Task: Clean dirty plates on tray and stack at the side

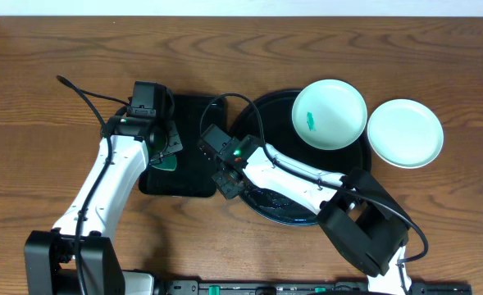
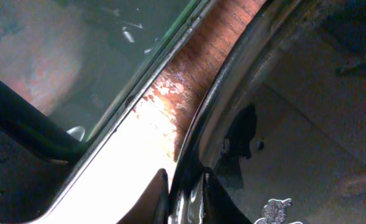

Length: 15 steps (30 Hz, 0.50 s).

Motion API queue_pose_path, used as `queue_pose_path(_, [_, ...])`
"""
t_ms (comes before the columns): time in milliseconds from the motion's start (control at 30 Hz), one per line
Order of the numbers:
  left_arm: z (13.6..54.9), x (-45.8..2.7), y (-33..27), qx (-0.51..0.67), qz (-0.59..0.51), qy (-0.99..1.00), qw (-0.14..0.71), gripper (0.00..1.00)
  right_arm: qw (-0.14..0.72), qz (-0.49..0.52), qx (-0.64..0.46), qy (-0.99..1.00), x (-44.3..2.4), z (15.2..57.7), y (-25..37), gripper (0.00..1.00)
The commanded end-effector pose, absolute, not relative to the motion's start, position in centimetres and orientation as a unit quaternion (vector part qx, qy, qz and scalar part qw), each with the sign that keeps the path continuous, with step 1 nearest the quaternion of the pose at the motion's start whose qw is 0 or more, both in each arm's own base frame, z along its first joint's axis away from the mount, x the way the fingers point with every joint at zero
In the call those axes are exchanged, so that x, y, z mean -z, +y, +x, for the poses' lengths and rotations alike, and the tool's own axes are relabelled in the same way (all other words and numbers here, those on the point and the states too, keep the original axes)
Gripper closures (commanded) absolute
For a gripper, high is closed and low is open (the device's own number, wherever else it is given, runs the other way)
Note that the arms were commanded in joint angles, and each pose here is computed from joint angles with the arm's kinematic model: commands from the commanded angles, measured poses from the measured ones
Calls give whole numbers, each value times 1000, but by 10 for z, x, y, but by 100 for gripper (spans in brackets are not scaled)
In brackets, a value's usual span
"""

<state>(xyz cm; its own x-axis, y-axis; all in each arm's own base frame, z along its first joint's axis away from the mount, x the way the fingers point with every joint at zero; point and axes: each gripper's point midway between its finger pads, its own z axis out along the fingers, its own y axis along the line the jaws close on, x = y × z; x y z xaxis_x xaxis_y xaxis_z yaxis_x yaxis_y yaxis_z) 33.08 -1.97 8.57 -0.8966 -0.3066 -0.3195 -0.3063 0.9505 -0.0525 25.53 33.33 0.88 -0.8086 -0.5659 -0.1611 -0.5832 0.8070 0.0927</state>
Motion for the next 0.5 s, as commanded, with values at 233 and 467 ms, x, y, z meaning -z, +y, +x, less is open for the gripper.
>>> queue_pose_path(233, [330, -86, -19, 1, -161, 973, 166, 92, 57, -307, -89, 946, -6, 246, 347, 99])
queue_pose_path(467, [330, -86, -19, 1, -161, 973, 166, 92, 55, -309, -101, 944, -7, 245, 351, 75])
